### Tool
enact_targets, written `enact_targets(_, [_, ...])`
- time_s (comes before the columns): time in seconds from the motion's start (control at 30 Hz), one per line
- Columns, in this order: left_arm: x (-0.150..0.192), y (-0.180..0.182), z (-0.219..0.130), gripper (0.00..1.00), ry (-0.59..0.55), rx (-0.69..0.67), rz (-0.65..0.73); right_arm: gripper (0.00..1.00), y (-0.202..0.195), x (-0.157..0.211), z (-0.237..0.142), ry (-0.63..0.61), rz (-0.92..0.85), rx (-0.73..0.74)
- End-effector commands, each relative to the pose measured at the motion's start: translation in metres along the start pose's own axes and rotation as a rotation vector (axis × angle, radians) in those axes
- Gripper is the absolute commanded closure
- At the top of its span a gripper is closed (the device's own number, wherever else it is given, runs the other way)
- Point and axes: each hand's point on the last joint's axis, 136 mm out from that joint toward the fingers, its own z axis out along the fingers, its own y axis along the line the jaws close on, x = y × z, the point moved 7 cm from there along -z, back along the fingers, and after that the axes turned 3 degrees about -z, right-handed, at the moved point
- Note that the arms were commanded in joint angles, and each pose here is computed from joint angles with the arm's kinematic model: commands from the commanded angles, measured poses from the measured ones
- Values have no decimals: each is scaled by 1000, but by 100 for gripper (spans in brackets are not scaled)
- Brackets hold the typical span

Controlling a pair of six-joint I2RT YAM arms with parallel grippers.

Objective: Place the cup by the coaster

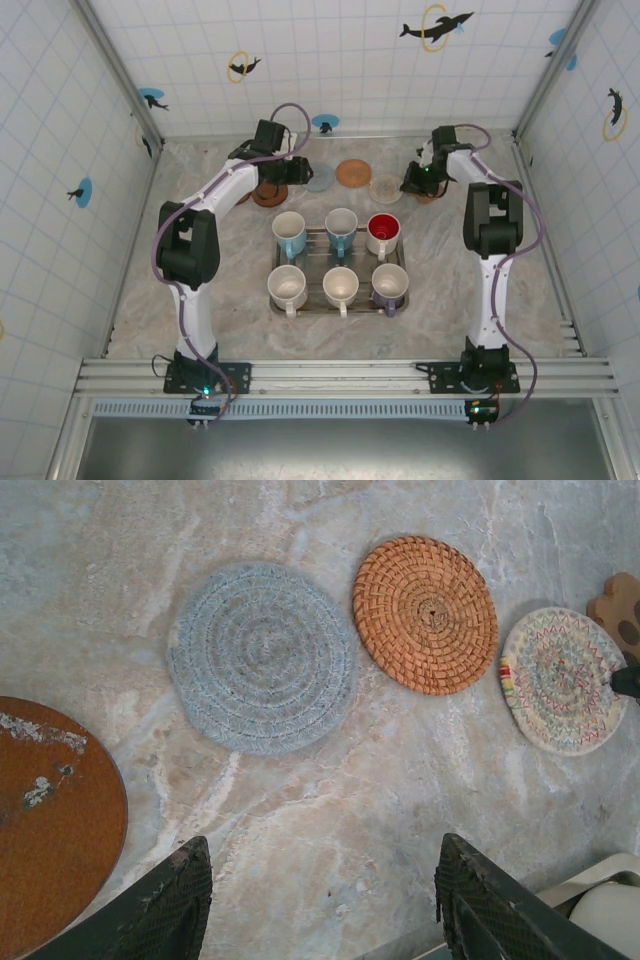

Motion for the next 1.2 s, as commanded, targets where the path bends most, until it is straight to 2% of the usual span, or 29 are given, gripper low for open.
enact_targets(0.0, [-5, -5, 1, 40, -4, 1, 0, 100, -11, -7, 2, -6, 15, 22])
enact_targets(0.6, [-5, -4, 1, 40, -1, -4, -1, 100, -27, -14, 8, -9, 51, 55])
enact_targets(0.83, [-5, -6, 0, 40, -2, -1, 3, 91, -20, -20, 2, -27, 42, 46])
enact_targets(1.17, [-5, -6, -1, 40, -2, -1, 7, 84, -7, -27, 2, -26, 16, 40])
